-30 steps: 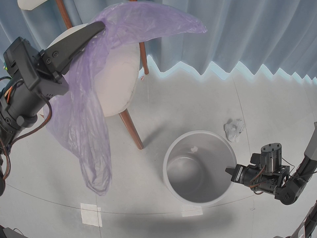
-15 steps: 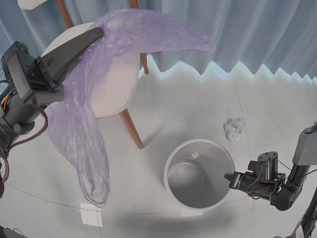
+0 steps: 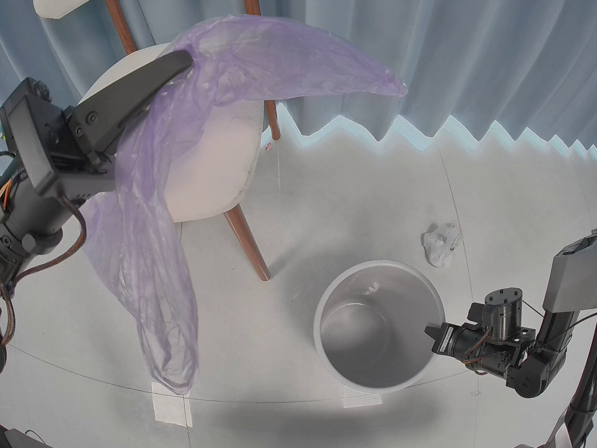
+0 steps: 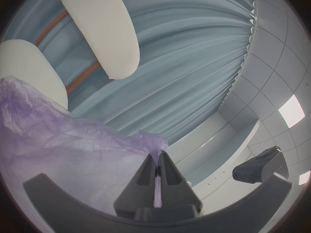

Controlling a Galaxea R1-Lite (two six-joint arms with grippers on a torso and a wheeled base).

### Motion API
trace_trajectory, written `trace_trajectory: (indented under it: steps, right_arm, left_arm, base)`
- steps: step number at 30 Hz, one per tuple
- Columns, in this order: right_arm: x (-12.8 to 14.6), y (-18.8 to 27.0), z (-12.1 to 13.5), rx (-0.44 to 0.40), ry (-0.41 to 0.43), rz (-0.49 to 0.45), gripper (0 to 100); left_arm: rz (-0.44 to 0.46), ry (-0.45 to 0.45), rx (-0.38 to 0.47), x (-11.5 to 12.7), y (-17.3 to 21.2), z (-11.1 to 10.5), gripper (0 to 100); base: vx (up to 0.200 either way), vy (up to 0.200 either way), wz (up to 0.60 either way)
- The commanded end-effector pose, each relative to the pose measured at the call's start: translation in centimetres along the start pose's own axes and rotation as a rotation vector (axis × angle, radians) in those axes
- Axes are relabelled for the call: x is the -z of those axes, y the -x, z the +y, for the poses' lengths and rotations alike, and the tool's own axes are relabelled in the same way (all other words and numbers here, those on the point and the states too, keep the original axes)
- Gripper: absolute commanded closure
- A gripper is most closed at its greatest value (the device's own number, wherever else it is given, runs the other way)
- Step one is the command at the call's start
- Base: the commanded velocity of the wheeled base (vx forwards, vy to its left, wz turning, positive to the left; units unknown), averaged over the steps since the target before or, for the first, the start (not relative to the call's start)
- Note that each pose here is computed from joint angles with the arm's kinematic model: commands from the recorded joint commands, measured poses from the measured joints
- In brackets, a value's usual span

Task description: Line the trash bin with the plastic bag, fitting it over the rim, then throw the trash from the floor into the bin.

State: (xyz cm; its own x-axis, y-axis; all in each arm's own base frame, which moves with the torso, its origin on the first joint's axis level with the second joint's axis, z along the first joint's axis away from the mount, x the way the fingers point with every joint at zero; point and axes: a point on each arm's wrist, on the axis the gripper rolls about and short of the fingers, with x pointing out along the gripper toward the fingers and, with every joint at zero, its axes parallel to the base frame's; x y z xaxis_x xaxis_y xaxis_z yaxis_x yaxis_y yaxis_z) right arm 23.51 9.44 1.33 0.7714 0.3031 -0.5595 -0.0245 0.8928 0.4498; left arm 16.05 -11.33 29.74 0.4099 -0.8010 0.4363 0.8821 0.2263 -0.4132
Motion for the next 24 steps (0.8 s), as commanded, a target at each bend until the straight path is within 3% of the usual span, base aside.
trace_trajectory:
  steps: [1,10,22,23,24]
  right_arm:
    - [0.82,-0.98,-0.69,0.023,0.006,0.021,100]
    - [1.39,-1.2,-1.11,0.013,0.02,-0.03,100]
    - [1.61,-1.01,-1.25,0.017,0.015,-0.02,100]
    - [1.59,-0.99,-1.23,0.016,0.014,-0.021,0]
    - [1.52,-1.0,-1.19,0.014,0.011,-0.025,0]
  left_arm:
    - [0.001,0.0,0.002,0.02,0.05,-0.08,100]
    - [-0.002,0.0,0.005,-0.06,0.12,-0.2,100]
    - [-0.002,-0.002,0.005,-0.06,0.12,-0.2,100]
    - [-0.001,0.0,0.005,-0.01,0.12,-0.2,100]
    - [-0.002,0.001,0.006,-0.04,0.14,-0.24,100]
  base:
    - [0.0,0.0,0.0]
    - [0.0,0.0,0.0]
    - [0.0,0.0,0.0]
    - [0.0,0.0,0.0]
    - [0.0,0.0,0.0]
